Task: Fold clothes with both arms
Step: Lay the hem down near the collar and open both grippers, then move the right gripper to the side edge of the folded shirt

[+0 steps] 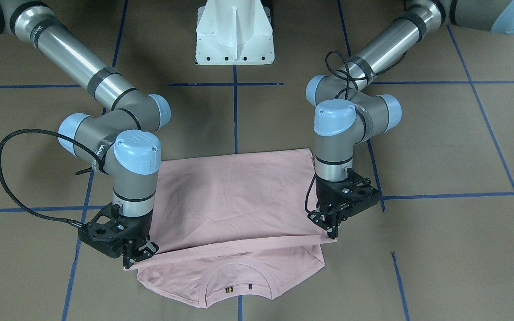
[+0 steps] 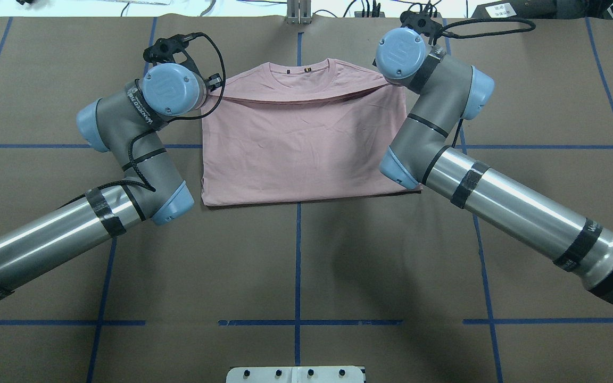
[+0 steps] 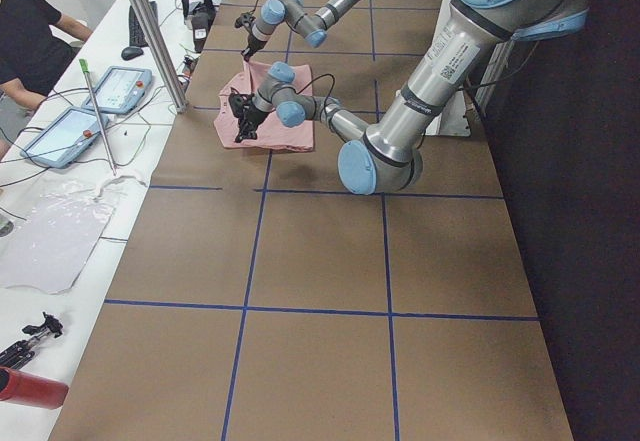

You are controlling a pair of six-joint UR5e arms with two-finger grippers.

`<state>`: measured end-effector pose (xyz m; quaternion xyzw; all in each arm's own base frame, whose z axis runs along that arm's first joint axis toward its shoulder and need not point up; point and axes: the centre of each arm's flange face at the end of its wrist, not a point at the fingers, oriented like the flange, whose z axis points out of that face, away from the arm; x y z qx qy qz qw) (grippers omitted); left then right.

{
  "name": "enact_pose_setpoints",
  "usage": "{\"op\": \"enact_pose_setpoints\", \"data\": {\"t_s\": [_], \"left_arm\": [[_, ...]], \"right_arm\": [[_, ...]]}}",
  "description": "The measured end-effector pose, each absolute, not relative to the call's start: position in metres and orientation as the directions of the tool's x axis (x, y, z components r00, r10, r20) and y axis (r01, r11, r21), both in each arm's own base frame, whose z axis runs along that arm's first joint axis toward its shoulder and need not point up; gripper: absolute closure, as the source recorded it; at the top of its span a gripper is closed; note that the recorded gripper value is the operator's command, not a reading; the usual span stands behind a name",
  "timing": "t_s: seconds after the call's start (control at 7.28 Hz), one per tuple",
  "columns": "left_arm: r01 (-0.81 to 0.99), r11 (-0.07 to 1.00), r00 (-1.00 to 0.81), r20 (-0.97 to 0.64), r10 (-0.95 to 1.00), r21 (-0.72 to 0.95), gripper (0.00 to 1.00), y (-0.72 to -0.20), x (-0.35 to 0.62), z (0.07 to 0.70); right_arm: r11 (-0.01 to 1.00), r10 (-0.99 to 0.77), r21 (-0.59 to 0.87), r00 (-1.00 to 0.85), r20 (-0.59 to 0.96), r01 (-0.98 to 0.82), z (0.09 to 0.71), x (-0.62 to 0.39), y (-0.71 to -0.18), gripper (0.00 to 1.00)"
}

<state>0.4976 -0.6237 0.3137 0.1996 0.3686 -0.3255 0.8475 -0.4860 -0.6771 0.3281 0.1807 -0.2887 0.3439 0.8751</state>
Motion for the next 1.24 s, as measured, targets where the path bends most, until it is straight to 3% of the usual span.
{"op": "enact_pose_setpoints", "data": {"t_s": [0.14,0.55,0.82,1.24], "left_arm": [[0.699,0.709,0.517,-0.753,-0.406,0.098,0.87,-0.624,0.498,0.315],[0.702,0.706,0.492,-0.777,-0.392,0.088,0.66,-0.623,0.496,0.312],[0.698,0.715,0.430,-0.825,-0.366,0.046,0.66,-0.619,0.492,0.303],[0.677,0.734,0.324,-0.873,-0.365,-0.056,0.66,-0.592,0.466,0.285]], "right_arm": [[0.698,0.499,0.116,0.596,0.629,-0.707,0.328,-0.487,-0.679,0.56],[0.696,0.500,0.115,0.594,0.631,-0.709,0.325,-0.492,-0.679,0.43],[0.696,0.483,0.101,0.568,0.667,-0.711,0.312,-0.484,-0.665,0.45],[0.731,0.462,-0.014,0.480,0.746,-0.682,0.327,-0.461,-0.552,0.45]]}}
